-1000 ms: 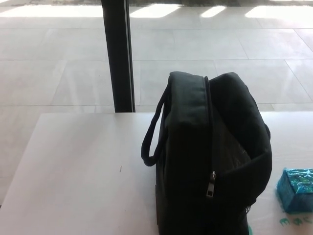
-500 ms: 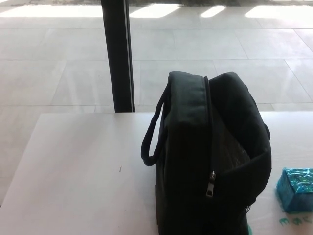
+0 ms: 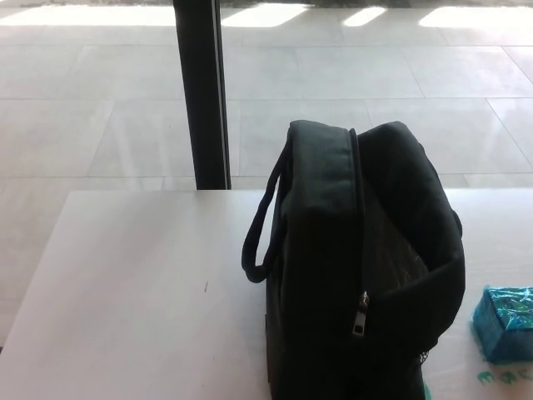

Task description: The robot uses its right hand to pick up the cube kept on the middle of the desk and put it inside the bag next to it

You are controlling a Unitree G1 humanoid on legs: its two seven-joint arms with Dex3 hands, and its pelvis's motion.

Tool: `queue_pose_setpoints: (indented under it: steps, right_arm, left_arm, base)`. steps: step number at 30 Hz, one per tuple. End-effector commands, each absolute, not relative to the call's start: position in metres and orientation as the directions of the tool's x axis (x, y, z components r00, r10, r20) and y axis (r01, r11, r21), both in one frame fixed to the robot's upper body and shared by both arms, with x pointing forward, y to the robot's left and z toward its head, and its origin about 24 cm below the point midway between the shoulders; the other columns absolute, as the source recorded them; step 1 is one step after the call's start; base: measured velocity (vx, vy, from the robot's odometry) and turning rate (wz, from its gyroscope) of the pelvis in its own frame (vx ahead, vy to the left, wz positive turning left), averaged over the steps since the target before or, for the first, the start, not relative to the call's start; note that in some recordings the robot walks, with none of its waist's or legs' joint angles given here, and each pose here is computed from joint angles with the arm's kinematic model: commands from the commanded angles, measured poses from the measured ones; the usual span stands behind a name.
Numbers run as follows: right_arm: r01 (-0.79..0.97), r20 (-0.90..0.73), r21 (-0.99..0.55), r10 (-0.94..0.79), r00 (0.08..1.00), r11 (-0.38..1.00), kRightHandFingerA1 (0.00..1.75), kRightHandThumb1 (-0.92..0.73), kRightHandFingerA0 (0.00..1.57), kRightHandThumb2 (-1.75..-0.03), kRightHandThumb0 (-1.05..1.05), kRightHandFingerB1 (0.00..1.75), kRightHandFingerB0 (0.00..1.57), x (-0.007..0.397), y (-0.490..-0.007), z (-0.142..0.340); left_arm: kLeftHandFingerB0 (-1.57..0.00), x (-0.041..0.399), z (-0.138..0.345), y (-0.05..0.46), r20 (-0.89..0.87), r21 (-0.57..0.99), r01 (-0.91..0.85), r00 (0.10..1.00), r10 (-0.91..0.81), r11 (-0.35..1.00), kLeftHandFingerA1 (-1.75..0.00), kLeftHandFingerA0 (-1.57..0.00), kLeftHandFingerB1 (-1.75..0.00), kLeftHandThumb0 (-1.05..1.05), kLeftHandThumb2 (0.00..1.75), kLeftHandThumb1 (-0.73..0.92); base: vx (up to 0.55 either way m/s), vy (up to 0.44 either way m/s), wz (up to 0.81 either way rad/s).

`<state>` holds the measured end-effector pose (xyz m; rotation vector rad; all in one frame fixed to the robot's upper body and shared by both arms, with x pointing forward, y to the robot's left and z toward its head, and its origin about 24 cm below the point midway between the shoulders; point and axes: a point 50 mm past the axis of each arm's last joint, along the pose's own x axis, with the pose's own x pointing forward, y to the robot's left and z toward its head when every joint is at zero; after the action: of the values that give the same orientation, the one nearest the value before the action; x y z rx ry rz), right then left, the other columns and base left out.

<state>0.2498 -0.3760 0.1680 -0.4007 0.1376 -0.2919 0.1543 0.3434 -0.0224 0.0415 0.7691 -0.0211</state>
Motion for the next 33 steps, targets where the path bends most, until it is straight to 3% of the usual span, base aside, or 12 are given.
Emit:
queue_pose_setpoints:
  steps: [1,5,6,7,9,11,17,19,23,24,32,33]
  right_arm:
    - [0.051,-0.159,-0.501,-0.15,0.976,0.864,0.33,-0.77,0.01,-0.63,-0.84,0.26,0.07,0.261,-0.344,0.169]
    - [-0.016,-0.195,-0.529,-0.103,0.975,0.848,0.37,-0.75,0.07,-0.63,-0.85,0.25,0.1,0.267,-0.324,0.164]
    - [-0.048,-0.208,-0.557,-0.083,0.975,0.829,0.38,-0.75,0.05,-0.64,-0.85,0.26,0.08,0.269,-0.317,0.162]
    - [-0.077,-0.223,-0.563,-0.061,0.973,0.823,0.39,-0.57,0.06,-0.99,-0.84,0.25,0.08,0.27,-0.313,0.16]
    - [-0.094,-0.23,-0.59,-0.055,0.972,0.802,0.4,-0.75,0.07,-0.63,-0.87,0.26,0.08,0.271,-0.309,0.158]
    - [-0.133,-0.252,-0.624,-0.038,0.967,0.77,0.4,-0.76,0.07,-0.63,-0.87,0.25,0.08,0.273,-0.306,0.154]
    - [-0.152,-0.253,-0.62,-0.013,0.967,0.77,0.34,-0.61,0.05,-1.0,-0.86,0.21,0.04,0.283,-0.3,0.149]
    - [-0.15,-0.254,-0.633,-0.021,0.967,0.759,0.33,-0.76,0.08,-0.64,-0.81,0.22,0.08,0.288,-0.298,0.149]
    - [-0.16,-0.261,-0.668,-0.028,0.965,0.727,0.33,-0.77,0.09,-0.64,-0.79,0.22,0.08,0.296,-0.298,0.146]
    - [-0.179,-0.281,-0.712,-0.042,0.959,0.679,0.29,-0.64,0.03,-1.02,-0.87,0.2,0.07,0.304,-0.299,0.144]
    - [-0.186,-0.305,-0.75,-0.081,0.949,0.635,0.11,-0.68,0.0,-1.08,-1.05,0.02,0.01,0.327,-0.301,0.133]
    - [-0.186,-0.307,-0.75,-0.085,0.948,0.635,0.11,-0.68,0.0,-1.08,-1.05,0.02,0.0,0.329,-0.3,0.13]
  left_arm:
    - [-0.12,0.153,-0.022,0.343,-0.706,-0.015,0.04,0.707,-0.039,0.999,-0.55,-0.16,-0.46,-0.74,0.88,0.53]
    - [-0.12,0.153,-0.022,0.343,-0.707,-0.015,0.044,0.706,-0.041,0.999,-0.55,-0.15,-0.46,-0.74,0.88,0.54]
    - [-0.17,0.153,-0.022,0.343,-0.708,-0.013,0.046,0.705,-0.042,0.999,-0.51,-0.19,-0.36,-0.73,0.59,0.68]
    - [-0.17,0.153,-0.023,0.343,-0.709,-0.018,0.04,0.704,-0.041,0.999,-0.51,-0.19,-0.36,-0.73,0.59,0.67]
    - [-0.17,0.152,-0.023,0.343,-0.709,-0.021,0.04,0.704,-0.043,0.999,-0.51,-0.18,-0.36,-0.73,0.59,0.67]
    - [-0.12,0.151,-0.023,0.344,-0.715,-0.019,0.041,0.698,-0.042,0.999,-0.54,-0.15,-0.46,-0.74,0.87,0.54]
    - [-0.13,0.151,-0.023,0.344,-0.718,-0.006,0.044,0.696,-0.035,0.999,-0.55,-0.16,-0.46,-0.75,0.88,0.52]
    - [-0.18,0.151,-0.024,0.344,-0.719,-0.008,0.032,0.695,-0.028,0.999,-0.5,-0.21,-0.36,-0.72,0.59,0.66]
    - [-0.13,0.15,-0.024,0.344,-0.719,-0.006,0.041,0.694,-0.033,0.999,-0.56,-0.18,-0.47,-0.75,0.88,0.52]
    - [-0.12,0.15,-0.024,0.344,-0.722,-0.01,0.039,0.691,-0.034,0.999,-0.55,-0.17,-0.46,-0.74,0.88,0.52]
    - [-0.13,0.151,-0.023,0.344,-0.727,-0.002,0.054,0.686,-0.038,0.999,-0.55,-0.16,-0.46,-0.74,0.88,0.53]
    - [-0.17,0.151,-0.023,0.345,-0.725,-0.001,0.053,0.687,-0.038,0.999,-0.52,-0.2,-0.37,-0.72,0.6,0.67]
  base:
    - [0.0,0.0,0.0]
    - [0.0,0.0,0.0]
    - [0.0,0.0,0.0]
    - [0.0,0.0,0.0]
    - [0.0,0.0,0.0]
    - [0.0,0.0,0.0]
    - [0.0,0.0,0.0]
    - [0.0,0.0,0.0]
    - [0.0,0.0,0.0]
    - [0.0,0.0,0.0]
    - [0.0,0.0,0.0]
    - [0.0,0.0,0.0]
